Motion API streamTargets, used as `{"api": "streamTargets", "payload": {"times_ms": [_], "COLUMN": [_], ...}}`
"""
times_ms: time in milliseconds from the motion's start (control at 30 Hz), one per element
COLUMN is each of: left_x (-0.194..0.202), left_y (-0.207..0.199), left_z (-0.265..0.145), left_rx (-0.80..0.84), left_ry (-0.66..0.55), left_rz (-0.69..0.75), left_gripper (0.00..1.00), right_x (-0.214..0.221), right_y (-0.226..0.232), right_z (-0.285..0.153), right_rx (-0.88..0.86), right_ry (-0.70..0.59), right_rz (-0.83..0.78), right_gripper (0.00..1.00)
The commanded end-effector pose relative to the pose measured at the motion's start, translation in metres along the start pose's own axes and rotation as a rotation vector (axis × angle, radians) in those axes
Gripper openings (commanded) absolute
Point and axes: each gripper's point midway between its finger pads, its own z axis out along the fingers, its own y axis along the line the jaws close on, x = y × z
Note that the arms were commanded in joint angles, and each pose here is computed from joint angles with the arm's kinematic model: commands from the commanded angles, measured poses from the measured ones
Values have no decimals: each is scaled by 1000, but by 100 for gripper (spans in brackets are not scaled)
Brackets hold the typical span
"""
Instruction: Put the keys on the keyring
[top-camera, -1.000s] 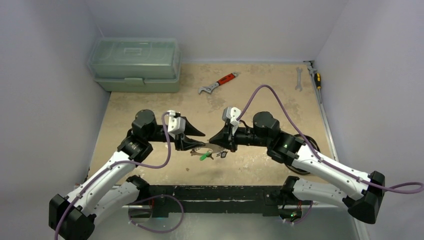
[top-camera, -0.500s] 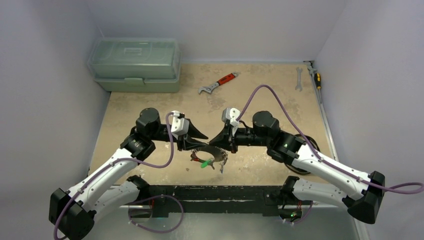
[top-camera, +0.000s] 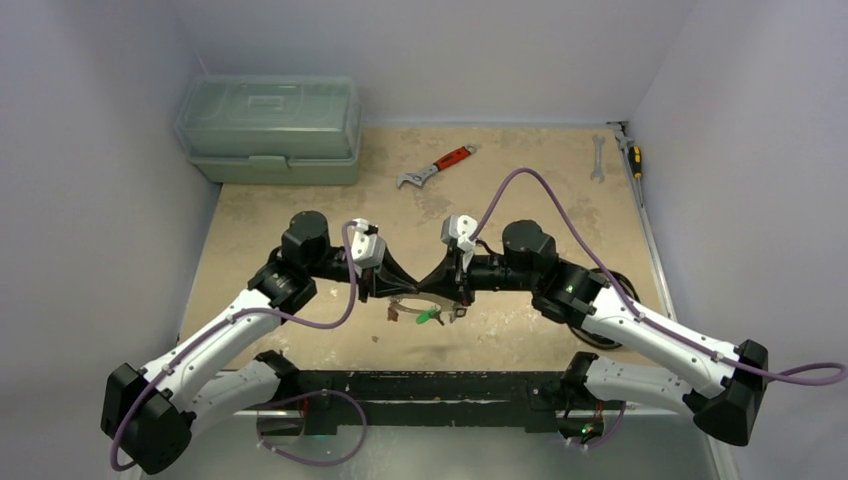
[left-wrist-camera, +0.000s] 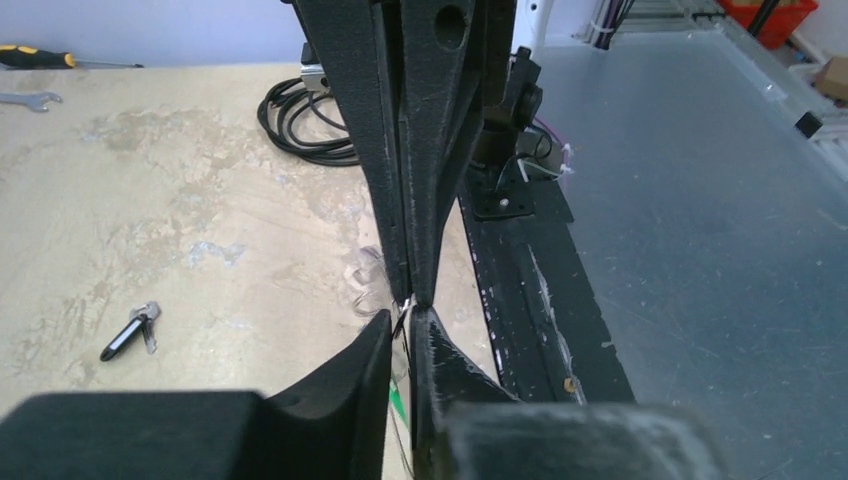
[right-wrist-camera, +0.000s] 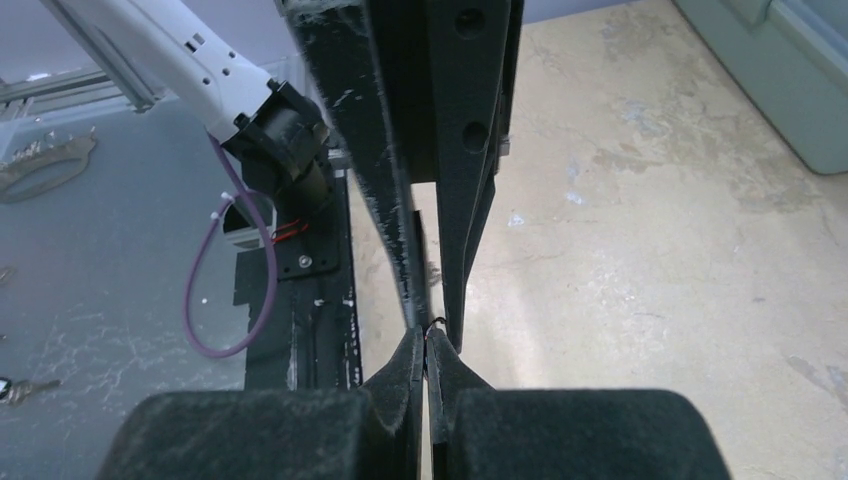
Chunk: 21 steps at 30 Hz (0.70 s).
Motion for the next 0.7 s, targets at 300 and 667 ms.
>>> {"api": "streamTargets", "payload": {"times_ms": [300,667], "left_x": [-20,-40], "left_y": [-3,-7], "left_z": [0,-3], "left_rx": [-19,-51], "left_ry": [-84,-185], "left_rz": [107,116], "left_gripper": [0,0], "right_x": [-53,-57], "right_y": [2,-11], "right_z": [-7,-29], "right_rx": [5,136], "right_ry": [-150,-203], "right_rz": [-95,-131], "right_gripper": [3,51]}}
